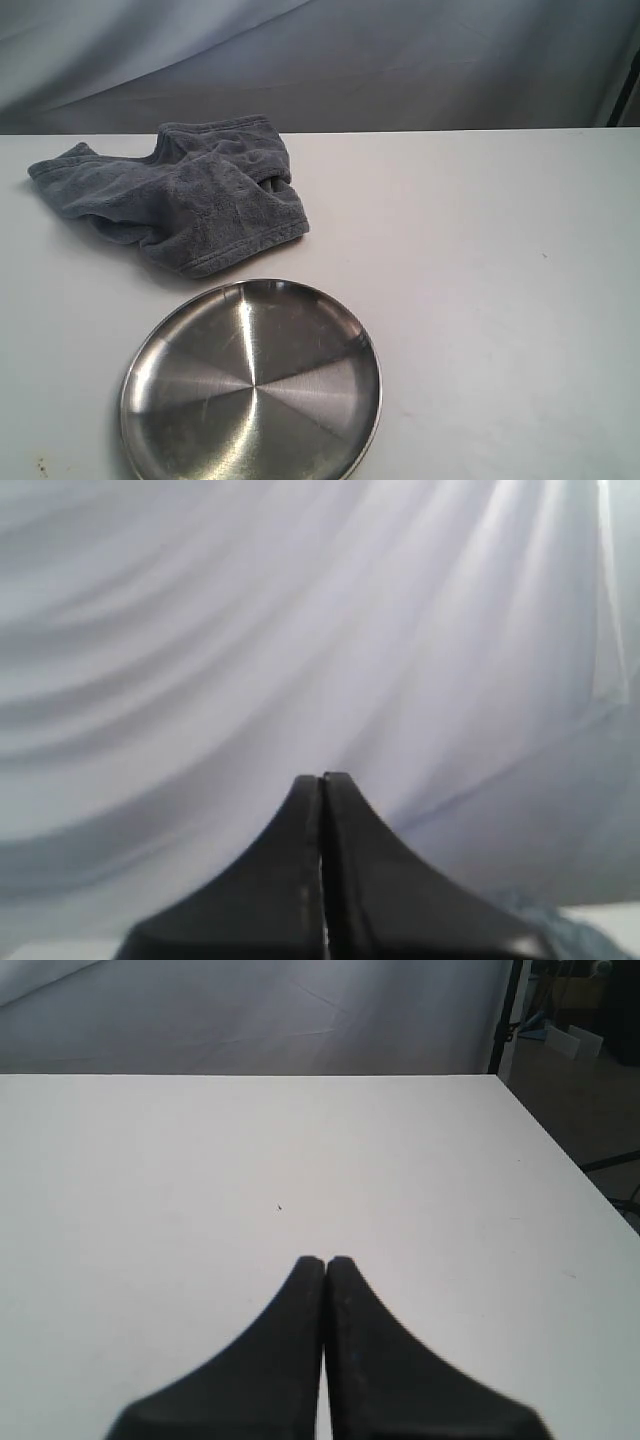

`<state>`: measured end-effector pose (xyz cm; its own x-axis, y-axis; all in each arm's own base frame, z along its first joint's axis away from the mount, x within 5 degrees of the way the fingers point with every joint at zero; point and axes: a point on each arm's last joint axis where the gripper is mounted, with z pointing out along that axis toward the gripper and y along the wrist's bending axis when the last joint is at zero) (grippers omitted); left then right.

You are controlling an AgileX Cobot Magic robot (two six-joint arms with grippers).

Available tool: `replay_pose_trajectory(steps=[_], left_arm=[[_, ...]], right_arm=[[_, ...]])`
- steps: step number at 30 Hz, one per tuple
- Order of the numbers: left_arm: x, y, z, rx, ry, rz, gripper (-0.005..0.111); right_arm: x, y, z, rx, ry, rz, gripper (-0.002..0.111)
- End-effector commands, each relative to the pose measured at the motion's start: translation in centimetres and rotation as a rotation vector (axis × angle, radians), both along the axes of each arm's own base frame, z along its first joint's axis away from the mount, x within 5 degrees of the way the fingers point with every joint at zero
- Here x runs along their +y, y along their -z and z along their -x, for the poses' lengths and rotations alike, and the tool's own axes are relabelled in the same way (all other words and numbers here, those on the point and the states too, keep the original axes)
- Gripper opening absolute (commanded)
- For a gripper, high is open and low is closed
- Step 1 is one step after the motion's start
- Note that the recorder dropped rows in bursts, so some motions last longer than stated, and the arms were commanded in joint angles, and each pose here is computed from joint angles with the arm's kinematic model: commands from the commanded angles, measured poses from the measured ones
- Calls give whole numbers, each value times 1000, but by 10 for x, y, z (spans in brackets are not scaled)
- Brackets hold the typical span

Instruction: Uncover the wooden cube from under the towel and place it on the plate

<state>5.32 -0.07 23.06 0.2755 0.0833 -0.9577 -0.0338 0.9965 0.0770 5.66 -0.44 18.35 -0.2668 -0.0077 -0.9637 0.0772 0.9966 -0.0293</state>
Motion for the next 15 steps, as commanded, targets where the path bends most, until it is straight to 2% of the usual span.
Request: replay_pose_trajectory(steps=[1,4,5,6,7,12,15], left_arm=[[-4,-22,10,-261,52,11,0],[-7,-35,20,-441,100,20,0],[-9,-39,24,-495,202,141,0],[-10,-39,24,-497,252,207,0],[-13,-39,24,-478,353,320,0],[-14,-39,24,-466,384,343,0],[-13,-39,24,-481,338,298,0]], right_arm=[[0,1,0,-6,0,-4,0],[0,1,0,-6,0,-4,0],[0,1,0,-6,0,-4,0],[0,1,0,-6,0,-4,0],[0,1,0,-6,0,-4,0],[0,1,0,-6,0,-4,0],[0,1,0,-6,0,-4,0]])
